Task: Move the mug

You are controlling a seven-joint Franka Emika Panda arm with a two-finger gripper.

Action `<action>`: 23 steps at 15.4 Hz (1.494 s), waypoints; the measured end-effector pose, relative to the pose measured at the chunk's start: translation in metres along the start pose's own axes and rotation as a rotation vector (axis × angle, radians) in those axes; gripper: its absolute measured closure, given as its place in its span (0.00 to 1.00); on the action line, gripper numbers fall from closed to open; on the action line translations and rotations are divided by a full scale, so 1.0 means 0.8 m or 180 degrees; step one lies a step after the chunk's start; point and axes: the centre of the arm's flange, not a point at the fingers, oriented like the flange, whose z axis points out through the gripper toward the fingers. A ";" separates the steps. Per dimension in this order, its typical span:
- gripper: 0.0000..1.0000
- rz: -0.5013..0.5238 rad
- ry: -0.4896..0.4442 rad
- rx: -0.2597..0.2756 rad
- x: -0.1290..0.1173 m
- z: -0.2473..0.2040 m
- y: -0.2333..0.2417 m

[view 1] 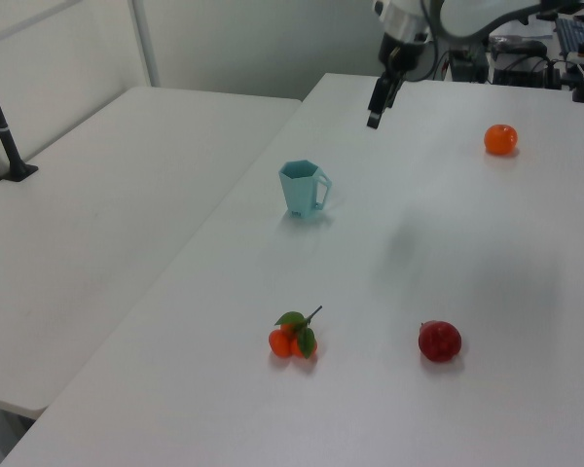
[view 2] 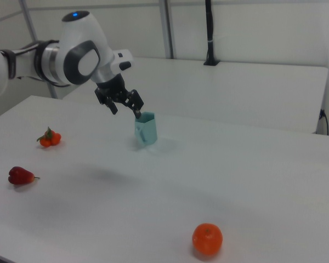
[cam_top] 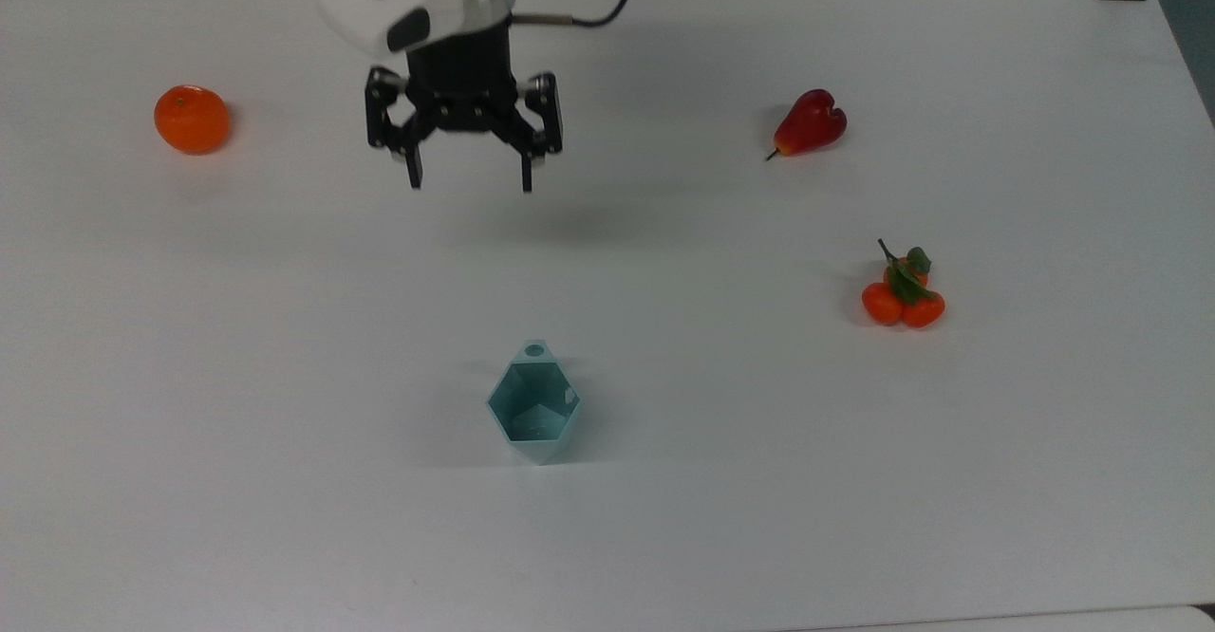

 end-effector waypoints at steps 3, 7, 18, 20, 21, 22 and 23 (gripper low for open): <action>0.00 -0.0031 0.0120 0.0001 0.015 0.048 -0.015; 0.00 -0.0065 0.0264 0.0009 0.024 0.117 -0.036; 0.47 -0.0147 0.0558 -0.0023 0.025 0.215 -0.072; 0.65 -0.0147 0.0579 -0.0041 0.026 0.217 -0.074; 0.75 -0.0140 0.0585 -0.0046 0.027 0.216 -0.074; 0.75 -0.0143 0.0591 -0.0051 0.027 0.215 -0.074; 0.75 -0.0144 0.0593 -0.0053 0.028 0.215 -0.074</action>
